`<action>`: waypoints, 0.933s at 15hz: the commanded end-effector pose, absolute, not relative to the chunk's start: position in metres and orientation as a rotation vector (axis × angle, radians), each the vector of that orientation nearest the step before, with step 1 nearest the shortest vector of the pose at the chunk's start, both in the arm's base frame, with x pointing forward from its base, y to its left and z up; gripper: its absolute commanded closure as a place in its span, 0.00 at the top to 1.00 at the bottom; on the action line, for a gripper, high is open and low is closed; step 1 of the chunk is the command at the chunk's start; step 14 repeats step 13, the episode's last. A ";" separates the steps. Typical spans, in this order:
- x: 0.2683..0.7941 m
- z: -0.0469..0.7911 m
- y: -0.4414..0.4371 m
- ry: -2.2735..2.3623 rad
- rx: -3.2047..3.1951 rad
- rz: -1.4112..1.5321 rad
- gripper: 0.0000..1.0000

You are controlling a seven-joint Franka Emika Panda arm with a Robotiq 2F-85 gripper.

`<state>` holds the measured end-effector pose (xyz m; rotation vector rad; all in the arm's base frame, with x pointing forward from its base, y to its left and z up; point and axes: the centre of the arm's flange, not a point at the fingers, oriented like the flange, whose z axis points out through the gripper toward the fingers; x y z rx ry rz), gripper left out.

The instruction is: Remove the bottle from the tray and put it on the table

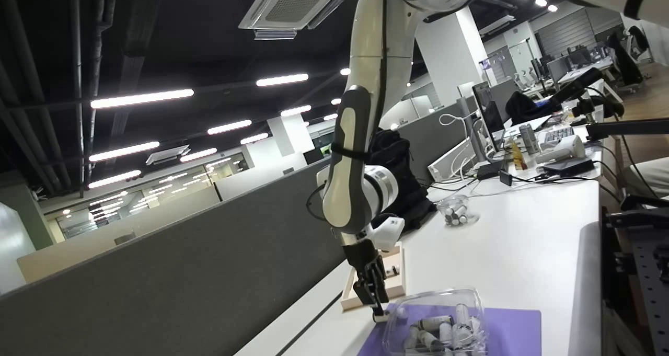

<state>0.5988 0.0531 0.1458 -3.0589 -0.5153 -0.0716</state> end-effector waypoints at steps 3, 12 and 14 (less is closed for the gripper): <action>0.592 0.155 0.044 -0.438 -3.049 -0.018 0.91; 0.594 0.223 0.007 -0.073 -2.994 0.026 1.00; 0.594 0.228 0.002 -0.053 -2.974 0.059 1.00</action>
